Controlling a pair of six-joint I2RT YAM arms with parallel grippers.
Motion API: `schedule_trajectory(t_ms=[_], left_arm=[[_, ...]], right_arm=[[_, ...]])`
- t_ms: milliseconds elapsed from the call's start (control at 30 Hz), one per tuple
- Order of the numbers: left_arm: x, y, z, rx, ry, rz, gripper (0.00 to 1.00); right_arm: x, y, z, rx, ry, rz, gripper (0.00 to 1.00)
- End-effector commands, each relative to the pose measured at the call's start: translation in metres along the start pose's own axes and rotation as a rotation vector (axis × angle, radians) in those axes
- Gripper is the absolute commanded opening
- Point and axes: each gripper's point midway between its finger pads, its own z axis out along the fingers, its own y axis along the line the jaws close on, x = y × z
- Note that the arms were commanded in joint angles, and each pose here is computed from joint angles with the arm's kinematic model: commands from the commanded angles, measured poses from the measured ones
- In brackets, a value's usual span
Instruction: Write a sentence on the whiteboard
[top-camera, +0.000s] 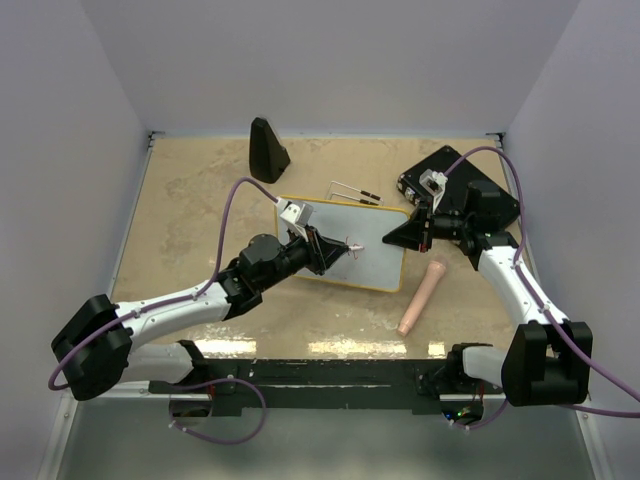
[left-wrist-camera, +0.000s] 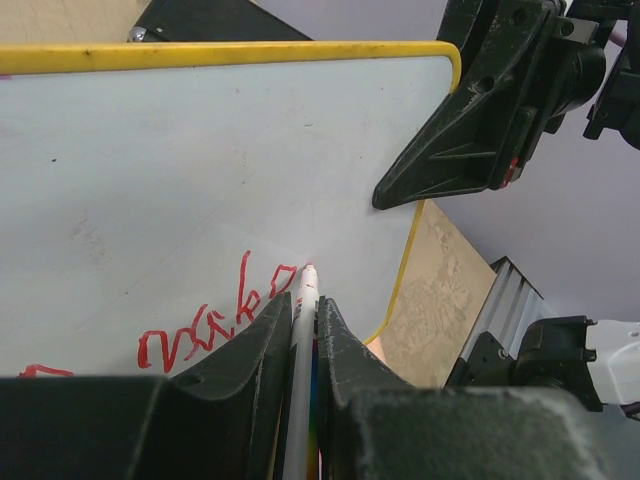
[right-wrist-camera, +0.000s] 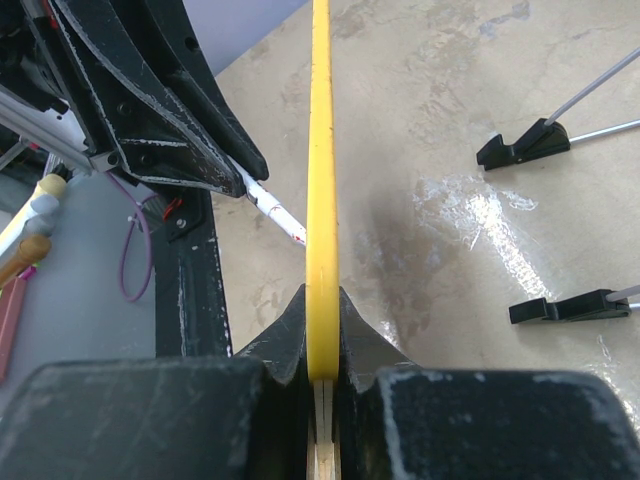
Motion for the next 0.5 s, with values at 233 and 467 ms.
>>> schedule_trajectory(t_ms=[233,467], left_arm=[[-0.0279,-0.0048,0.0012,-0.018,-0.083,0.039,0.0],[-0.0224,-0.0011,-0.0006,-0.029,-0.064,0.039,0.0]], right_arm=[[-0.0135,0.0188,-0.0018,-0.075,-0.019,-0.066,0.0],[-0.0143,0.0192,-0.0019,-0.075,-0.02,-0.07,0.0]])
